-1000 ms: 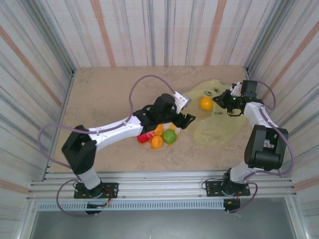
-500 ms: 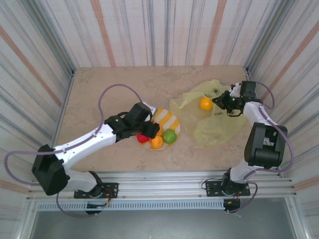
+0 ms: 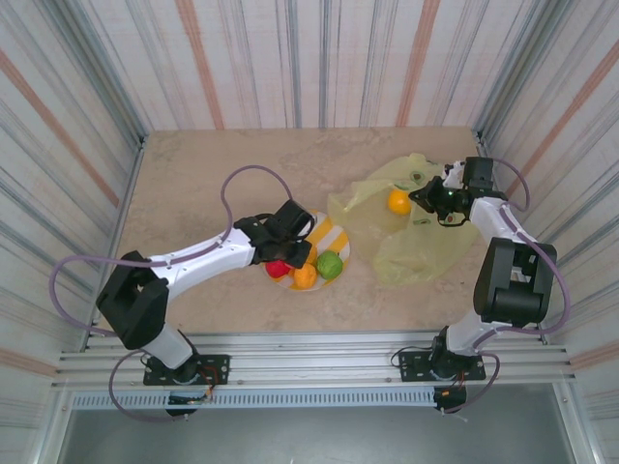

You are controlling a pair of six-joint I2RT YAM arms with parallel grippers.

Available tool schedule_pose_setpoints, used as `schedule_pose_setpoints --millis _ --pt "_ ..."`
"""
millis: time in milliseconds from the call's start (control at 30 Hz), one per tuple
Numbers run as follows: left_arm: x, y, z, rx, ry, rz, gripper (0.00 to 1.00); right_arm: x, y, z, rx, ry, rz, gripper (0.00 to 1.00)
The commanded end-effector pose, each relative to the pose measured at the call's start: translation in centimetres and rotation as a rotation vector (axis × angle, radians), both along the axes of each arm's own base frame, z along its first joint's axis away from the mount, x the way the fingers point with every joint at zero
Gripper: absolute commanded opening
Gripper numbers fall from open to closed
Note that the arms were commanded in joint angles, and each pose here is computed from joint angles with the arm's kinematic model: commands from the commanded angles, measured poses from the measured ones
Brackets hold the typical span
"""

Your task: Place the fruits into the plastic bag

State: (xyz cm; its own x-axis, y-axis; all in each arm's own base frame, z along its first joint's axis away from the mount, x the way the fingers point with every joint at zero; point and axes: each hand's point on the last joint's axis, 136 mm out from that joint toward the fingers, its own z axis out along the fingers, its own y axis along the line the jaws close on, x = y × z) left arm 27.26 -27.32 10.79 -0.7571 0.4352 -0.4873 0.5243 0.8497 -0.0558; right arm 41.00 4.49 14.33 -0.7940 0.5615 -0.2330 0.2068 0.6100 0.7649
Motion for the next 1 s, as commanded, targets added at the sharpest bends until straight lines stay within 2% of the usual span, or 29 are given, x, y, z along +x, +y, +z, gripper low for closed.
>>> schedule_pose_setpoints --millis 0,200,467,700,867,967 --pt "1.0 -0.4 0.6 0.003 -0.040 -0.002 0.38 0.1 0.2 -0.3 -0.021 0.001 0.021 0.00" --pt "1.3 -0.7 0.7 -0.004 -0.048 -0.013 0.23 0.1 0.3 -0.4 -0.020 0.001 0.025 0.00" --pt "1.5 -1.3 1.3 -0.028 -0.062 -0.023 0.15 -0.1 0.5 -0.8 -0.018 0.012 0.031 0.00" --pt "1.5 -1.8 2.7 -0.053 -0.085 -0.033 0.03 -0.1 0.5 -0.9 -0.018 0.012 0.033 0.00" --pt "0.6 -3.9 6.1 -0.145 -0.148 -0.090 0.00 -0.1 0.6 -0.9 -0.014 0.015 0.038 0.00" --pt "-0.4 -6.5 8.5 -0.251 -0.197 -0.173 0.00 -0.2 0.5 -0.9 -0.015 0.016 0.041 0.00"
